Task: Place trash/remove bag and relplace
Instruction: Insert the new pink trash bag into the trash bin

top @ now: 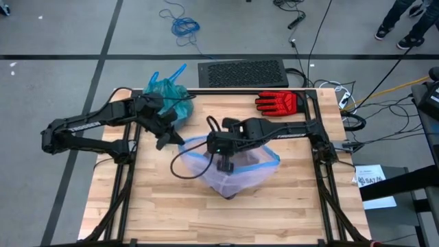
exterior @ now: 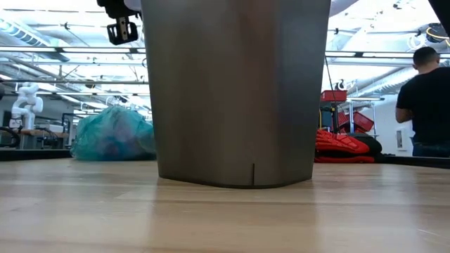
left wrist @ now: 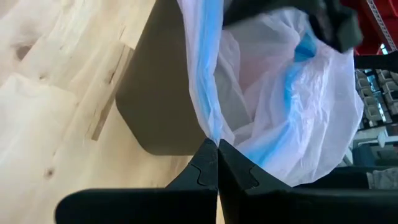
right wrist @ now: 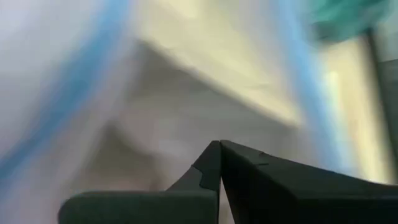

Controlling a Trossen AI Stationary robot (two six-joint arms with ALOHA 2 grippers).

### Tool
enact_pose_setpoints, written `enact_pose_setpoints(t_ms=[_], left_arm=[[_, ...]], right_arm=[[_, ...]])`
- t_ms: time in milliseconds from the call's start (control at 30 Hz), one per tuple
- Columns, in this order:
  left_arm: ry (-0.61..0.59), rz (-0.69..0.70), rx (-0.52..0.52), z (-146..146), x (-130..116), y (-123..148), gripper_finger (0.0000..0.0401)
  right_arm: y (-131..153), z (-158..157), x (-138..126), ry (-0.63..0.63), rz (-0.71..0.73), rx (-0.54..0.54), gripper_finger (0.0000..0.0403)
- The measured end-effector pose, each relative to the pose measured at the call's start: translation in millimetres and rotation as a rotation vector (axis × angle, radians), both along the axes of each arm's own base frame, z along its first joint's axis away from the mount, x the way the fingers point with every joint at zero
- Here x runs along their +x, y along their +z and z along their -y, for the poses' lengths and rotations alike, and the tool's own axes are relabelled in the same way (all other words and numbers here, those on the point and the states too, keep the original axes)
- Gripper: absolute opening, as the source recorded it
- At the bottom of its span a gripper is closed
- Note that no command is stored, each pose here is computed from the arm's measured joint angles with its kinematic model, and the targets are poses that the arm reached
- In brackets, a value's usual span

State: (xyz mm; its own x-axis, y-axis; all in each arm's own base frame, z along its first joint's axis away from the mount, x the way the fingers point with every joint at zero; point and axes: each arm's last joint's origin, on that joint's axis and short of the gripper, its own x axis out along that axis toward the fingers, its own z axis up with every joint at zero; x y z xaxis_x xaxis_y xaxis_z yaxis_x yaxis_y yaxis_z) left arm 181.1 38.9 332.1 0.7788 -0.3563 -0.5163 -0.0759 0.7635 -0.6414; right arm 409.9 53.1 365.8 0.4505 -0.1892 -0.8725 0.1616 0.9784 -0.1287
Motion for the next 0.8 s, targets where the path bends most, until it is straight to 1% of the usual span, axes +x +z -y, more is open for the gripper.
enact_pose_setpoints(t_ms=[100,200,367,533,633,700,800], left_arm=[[-0.004,-0.003,-0.004,0,0,0,0.0],[-0.003,-0.003,-0.004,0,0,0,0.0],[0.018,-0.014,-0.01,0,0,-1,0.0],[0.044,-0.024,-0.009,-1,0,-1,0.0],[0.072,-0.034,-0.007,-1,0,-1,0.0],[0.08,-0.036,-0.002,-2,0,-1,0.0],[0.087,-0.039,-0.006,-2,0,-1,0.0]], right_arm=[[1,7,1,-0.045,0.016,-0.111,0.0],[2,12,3,-0.068,0.031,-0.151,0.0],[-3,9,4,-0.054,0.011,-0.139,0.0],[-9,-9,3,-0.008,-0.019,-0.135,0.0],[-9,-20,2,0.008,-0.015,-0.129,0.0],[-9,-25,0,0.012,-0.014,-0.108,0.0],[-10,-34,-1,0.033,-0.022,-0.047,0.0]])
